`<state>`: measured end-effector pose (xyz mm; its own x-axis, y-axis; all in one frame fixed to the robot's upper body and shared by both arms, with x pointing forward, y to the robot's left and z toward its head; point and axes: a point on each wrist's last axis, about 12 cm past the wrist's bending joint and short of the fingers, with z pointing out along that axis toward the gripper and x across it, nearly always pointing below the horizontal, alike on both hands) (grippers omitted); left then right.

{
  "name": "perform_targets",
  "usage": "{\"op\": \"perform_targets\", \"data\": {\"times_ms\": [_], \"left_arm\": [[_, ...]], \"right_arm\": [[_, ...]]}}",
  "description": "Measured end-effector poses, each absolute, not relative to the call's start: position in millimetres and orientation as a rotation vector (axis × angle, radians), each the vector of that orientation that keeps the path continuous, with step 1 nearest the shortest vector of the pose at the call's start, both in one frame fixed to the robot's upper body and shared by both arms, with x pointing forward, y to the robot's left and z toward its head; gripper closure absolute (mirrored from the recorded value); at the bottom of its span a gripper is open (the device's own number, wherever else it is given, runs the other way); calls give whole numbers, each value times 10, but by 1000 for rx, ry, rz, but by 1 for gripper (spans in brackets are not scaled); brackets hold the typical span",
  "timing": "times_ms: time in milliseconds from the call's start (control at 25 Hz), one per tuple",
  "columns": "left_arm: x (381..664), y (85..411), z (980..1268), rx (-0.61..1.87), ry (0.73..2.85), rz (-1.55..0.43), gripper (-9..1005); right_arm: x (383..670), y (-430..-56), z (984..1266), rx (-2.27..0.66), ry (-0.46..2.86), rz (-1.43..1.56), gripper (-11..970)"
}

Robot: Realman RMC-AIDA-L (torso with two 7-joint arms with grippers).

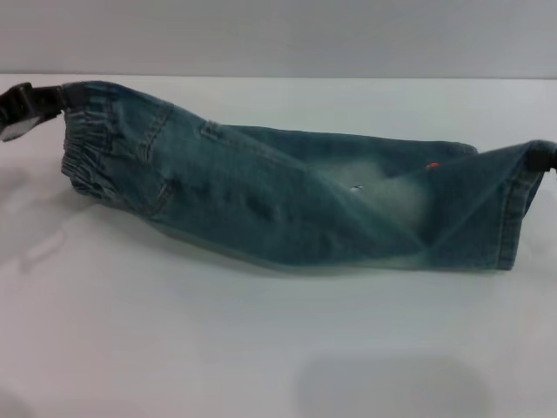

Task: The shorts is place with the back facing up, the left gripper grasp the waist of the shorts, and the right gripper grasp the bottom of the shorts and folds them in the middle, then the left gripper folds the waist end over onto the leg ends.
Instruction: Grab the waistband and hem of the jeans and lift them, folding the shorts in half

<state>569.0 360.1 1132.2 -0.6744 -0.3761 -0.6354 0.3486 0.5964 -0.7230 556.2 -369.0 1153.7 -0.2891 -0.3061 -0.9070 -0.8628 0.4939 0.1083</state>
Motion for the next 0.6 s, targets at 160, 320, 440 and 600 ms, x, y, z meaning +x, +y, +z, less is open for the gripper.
{"op": "perform_targets", "data": {"times_ms": [160,320,440,600], "left_arm": [[5759,3616,11308,-68,2008,-1082,873],[5783,3610,11302,-77,2008,-1066,872],[5837,3631,11264,-123,2012,-1015,870],[5874,3624,11209,-153,2021,-985,869]], "right_arm": [[5598,-3724,11453,-882,1842,745,960],[5621,-3732,11371,-823,1862,730,960],[5639,-3730,11321,-795,1878,717,960],[5658,-3713,11252,-768,1900,704,960]]}}
